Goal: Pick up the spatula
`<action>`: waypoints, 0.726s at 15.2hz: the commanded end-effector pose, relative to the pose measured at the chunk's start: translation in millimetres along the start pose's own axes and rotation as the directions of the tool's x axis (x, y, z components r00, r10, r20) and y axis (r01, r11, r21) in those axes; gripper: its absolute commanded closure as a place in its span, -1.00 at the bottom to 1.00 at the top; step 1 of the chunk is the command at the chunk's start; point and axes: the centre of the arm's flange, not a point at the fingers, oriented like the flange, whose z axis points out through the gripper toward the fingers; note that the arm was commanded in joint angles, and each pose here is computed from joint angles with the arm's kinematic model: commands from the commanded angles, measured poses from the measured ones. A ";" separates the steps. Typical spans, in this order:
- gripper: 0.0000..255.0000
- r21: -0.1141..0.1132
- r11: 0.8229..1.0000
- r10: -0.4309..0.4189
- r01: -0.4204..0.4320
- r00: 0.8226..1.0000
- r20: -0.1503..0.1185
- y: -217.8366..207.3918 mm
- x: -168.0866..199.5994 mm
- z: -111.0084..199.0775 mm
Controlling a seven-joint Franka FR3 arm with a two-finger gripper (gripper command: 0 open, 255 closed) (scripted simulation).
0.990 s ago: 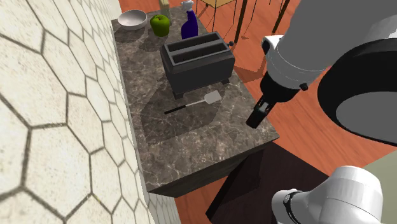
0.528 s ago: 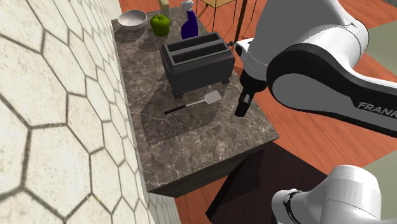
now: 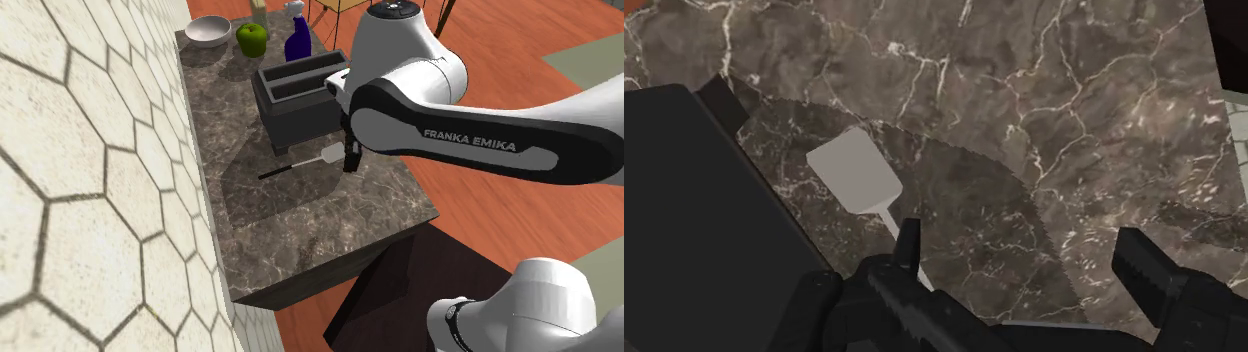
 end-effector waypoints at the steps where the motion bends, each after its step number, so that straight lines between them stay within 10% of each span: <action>1: -1.00 0.000 0.997 -0.078 0.078 0.997 -0.002 14.6 15.5 15.3; 11: -1.00 0.009 0.905 -0.426 0.426 0.905 -0.014 59.6 109.2 95.9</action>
